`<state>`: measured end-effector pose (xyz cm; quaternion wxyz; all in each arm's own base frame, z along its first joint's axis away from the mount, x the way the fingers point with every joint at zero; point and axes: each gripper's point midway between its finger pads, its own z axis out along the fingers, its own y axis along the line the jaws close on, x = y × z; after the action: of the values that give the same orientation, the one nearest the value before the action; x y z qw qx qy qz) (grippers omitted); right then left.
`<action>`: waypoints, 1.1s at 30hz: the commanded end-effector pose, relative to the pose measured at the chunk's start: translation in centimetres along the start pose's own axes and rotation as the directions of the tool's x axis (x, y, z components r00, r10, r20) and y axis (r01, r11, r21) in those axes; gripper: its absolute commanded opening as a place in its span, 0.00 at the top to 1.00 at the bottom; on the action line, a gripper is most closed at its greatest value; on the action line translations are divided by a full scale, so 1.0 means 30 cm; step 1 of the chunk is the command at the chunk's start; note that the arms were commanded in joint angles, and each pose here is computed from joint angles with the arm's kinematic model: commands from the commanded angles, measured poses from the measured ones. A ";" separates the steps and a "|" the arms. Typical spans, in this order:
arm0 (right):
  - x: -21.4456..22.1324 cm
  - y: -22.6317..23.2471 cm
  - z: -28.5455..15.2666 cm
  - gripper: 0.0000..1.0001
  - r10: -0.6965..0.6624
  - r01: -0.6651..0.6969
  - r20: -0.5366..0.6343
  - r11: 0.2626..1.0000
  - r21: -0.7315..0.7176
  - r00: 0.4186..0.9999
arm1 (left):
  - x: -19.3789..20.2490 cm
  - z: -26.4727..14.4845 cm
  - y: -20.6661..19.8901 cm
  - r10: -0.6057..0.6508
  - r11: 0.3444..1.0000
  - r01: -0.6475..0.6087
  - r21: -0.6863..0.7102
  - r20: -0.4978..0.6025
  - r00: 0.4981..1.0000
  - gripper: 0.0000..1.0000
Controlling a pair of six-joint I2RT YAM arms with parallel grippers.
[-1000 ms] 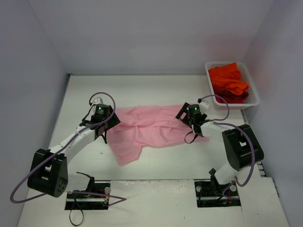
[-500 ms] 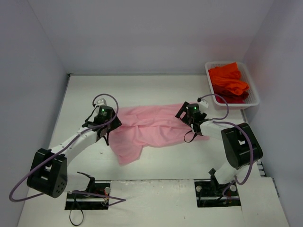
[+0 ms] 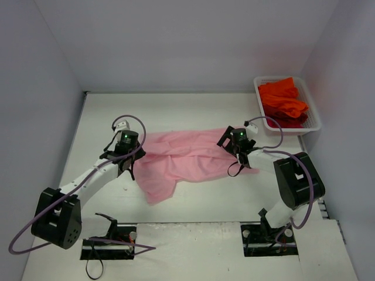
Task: Fold and stack the t-shirts
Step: Fold the tshirt
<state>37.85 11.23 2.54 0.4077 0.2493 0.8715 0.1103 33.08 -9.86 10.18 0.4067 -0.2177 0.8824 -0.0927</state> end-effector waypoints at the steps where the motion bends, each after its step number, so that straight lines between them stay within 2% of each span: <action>1: 0.061 -0.075 -0.004 0.06 -0.014 0.017 -0.058 0.998 0.061 0.998 | -0.080 -0.008 -0.049 0.014 1.000 -0.015 0.025 0.063 0.998 0.79; 6: 0.063 -0.071 -0.001 0.07 -0.017 0.021 -0.060 0.998 0.056 0.998 | -0.065 -0.003 -0.045 0.024 0.999 -0.027 0.040 0.064 0.998 0.81; 13: 0.058 -0.068 -0.006 0.06 -0.017 0.020 -0.057 0.999 0.049 0.998 | -0.052 0.028 -0.046 0.037 0.999 -0.039 0.037 0.059 0.998 1.00; 20: 0.067 -0.075 -0.010 0.06 -0.018 0.021 -0.062 0.998 0.052 0.998 | -0.062 0.005 -0.068 0.057 0.996 -0.062 0.068 0.071 0.996 1.00; 27: 0.067 -0.069 -0.013 0.06 -0.011 0.014 -0.064 0.999 0.044 0.998 | -0.053 -0.088 -0.099 0.088 0.988 -0.096 0.119 0.073 0.993 1.00; 33: 0.063 -0.070 -0.023 0.06 -0.011 0.014 -0.059 0.999 0.038 0.998 | 0.007 -0.175 -0.133 0.132 0.975 -0.141 0.172 0.067 0.989 1.00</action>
<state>37.73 11.28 2.56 0.4130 0.2432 0.8701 0.1150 31.06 -13.17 13.69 0.4417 -0.1356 0.8771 -0.1313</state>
